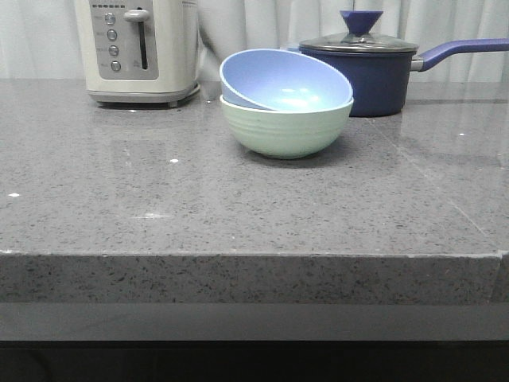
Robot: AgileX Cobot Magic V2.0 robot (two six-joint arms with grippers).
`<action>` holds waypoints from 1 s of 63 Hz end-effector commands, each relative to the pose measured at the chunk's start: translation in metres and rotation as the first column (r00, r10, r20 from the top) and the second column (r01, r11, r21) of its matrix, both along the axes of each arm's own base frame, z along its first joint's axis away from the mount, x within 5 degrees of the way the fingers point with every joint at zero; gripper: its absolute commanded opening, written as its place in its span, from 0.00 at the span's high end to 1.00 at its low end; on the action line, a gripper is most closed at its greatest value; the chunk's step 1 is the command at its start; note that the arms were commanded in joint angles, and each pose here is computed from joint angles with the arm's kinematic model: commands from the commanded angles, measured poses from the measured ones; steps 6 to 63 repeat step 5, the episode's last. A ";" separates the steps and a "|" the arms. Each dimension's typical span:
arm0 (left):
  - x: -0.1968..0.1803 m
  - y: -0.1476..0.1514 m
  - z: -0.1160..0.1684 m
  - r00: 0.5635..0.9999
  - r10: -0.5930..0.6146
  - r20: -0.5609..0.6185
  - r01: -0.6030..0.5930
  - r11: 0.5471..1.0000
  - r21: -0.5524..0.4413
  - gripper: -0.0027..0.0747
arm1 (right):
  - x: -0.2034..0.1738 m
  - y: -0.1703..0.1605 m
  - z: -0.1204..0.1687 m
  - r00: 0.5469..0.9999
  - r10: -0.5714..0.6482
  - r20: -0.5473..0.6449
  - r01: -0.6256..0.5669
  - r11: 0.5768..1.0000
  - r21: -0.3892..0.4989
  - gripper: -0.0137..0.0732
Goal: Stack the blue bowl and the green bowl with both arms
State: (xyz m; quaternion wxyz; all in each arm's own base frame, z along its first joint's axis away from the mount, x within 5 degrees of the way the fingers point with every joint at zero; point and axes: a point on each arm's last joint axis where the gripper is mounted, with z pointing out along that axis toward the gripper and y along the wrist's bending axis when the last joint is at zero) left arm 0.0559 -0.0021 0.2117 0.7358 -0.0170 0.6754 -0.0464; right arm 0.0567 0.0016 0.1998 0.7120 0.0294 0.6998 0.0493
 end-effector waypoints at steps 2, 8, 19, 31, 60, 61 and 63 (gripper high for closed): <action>-0.002 0.000 0.007 0.996 -0.001 0.090 0.002 1.000 -0.017 0.99 | -0.003 0.000 0.014 0.992 -0.007 0.122 0.009 1.000 -0.011 0.90; -0.002 0.000 0.007 0.996 -0.001 0.090 0.002 1.000 -0.017 0.99 | -0.003 0.000 0.014 0.992 -0.007 0.122 0.009 1.000 -0.011 0.90; -0.002 0.000 0.007 0.996 -0.001 0.090 0.002 1.000 -0.017 0.99 | -0.003 0.000 0.014 0.992 -0.007 0.122 0.009 1.000 -0.011 0.90; -0.002 0.000 0.007 0.996 -0.001 0.090 0.002 1.000 -0.017 0.99 | -0.003 0.000 0.014 0.992 -0.007 0.122 0.009 1.000 -0.011 0.90; -0.002 0.000 0.007 0.996 -0.001 0.090 0.002 1.000 -0.017 0.99 | -0.003 0.000 0.014 0.992 -0.007 0.122 0.009 1.000 -0.011 0.90; -0.002 0.000 0.007 0.996 -0.001 0.090 0.002 1.000 -0.017 0.99 | -0.003 0.000 0.014 0.992 -0.007 0.122 0.009 1.000 -0.011 0.90; -0.002 0.000 0.007 0.996 -0.001 0.090 0.002 1.000 -0.017 0.99 | -0.003 0.000 0.014 0.992 -0.007 0.122 0.009 1.000 -0.011 0.90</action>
